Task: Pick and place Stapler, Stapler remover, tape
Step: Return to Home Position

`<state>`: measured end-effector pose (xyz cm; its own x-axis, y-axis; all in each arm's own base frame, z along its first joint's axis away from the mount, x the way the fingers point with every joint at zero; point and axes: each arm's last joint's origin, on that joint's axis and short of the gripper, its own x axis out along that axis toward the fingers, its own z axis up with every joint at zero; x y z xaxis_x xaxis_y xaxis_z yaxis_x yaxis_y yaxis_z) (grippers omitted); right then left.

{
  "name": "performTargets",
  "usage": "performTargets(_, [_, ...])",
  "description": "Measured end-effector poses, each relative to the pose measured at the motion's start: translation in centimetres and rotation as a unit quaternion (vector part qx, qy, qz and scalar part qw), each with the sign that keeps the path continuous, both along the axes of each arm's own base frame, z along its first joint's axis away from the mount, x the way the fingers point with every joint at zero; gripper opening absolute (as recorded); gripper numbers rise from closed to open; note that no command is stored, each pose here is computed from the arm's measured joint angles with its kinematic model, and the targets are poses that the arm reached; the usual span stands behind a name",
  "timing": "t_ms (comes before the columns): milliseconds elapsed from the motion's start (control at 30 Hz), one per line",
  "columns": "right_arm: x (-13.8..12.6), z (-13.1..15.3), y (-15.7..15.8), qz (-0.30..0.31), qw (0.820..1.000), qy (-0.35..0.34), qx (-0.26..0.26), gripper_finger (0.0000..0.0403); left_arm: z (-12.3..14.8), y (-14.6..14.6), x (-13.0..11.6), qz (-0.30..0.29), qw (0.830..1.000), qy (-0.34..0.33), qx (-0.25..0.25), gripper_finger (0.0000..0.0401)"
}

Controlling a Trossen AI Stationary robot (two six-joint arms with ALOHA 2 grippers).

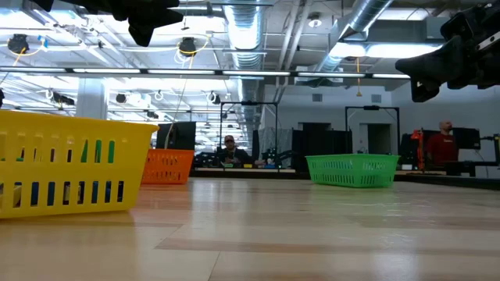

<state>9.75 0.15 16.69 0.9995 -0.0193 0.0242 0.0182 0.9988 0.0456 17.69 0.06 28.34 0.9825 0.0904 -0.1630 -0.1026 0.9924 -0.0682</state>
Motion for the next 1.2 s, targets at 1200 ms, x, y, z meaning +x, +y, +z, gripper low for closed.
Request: performTargets(1200, [0.0, 0.0, 0.0, 0.0, 1.0, 0.0, 0.0, 0.0, -5.8, 0.1, -4.7, 0.001, 0.989, -0.145, 0.0, 0.015])
